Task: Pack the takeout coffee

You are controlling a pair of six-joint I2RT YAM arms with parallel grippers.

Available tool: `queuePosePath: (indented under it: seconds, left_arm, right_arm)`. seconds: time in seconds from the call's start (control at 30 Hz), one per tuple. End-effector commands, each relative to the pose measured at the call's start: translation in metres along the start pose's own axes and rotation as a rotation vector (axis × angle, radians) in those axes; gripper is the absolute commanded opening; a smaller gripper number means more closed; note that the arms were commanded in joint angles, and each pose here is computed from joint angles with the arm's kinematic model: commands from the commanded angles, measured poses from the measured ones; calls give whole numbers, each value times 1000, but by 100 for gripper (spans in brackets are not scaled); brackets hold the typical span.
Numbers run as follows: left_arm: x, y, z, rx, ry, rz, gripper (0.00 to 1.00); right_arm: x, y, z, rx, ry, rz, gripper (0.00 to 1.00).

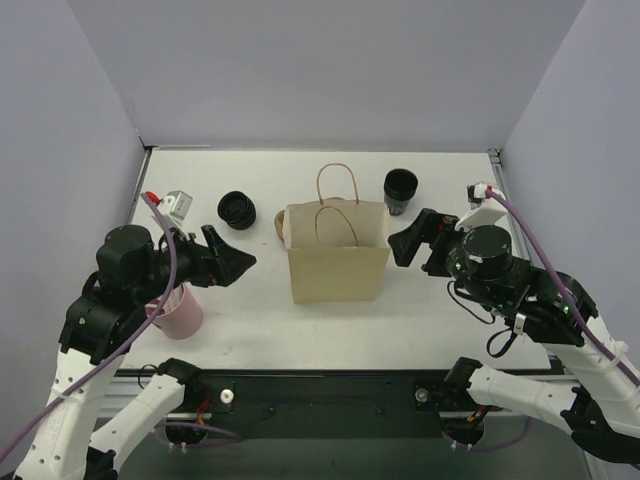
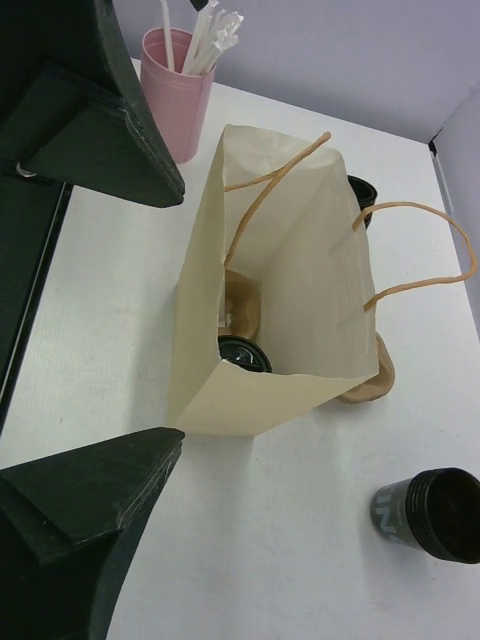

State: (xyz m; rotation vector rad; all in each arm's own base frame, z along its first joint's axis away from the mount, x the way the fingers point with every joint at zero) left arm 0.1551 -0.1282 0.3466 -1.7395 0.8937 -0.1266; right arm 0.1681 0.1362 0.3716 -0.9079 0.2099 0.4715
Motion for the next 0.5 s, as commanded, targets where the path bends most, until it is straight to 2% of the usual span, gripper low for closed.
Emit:
queuePosePath:
  seconds: [0.0, 0.47]
  left_arm:
    - [-8, -18, -10, 37, 47, -102, 90]
    - [-8, -13, -15, -10, 79, -99, 90]
  right_arm:
    - [-7, 4, -9, 91, 1, -3, 100]
    - [-28, 4, -38, 75, 5, -38, 100]
Point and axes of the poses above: each gripper's point midway between its finger pads, its own x axis out along the fingers, its own z axis along the line the jaws close on, y = z × x, the point moved 4 cm from there along -x, back along the fingers, and after that the axes turned 15 degrees about x, right-handed, at the moved point
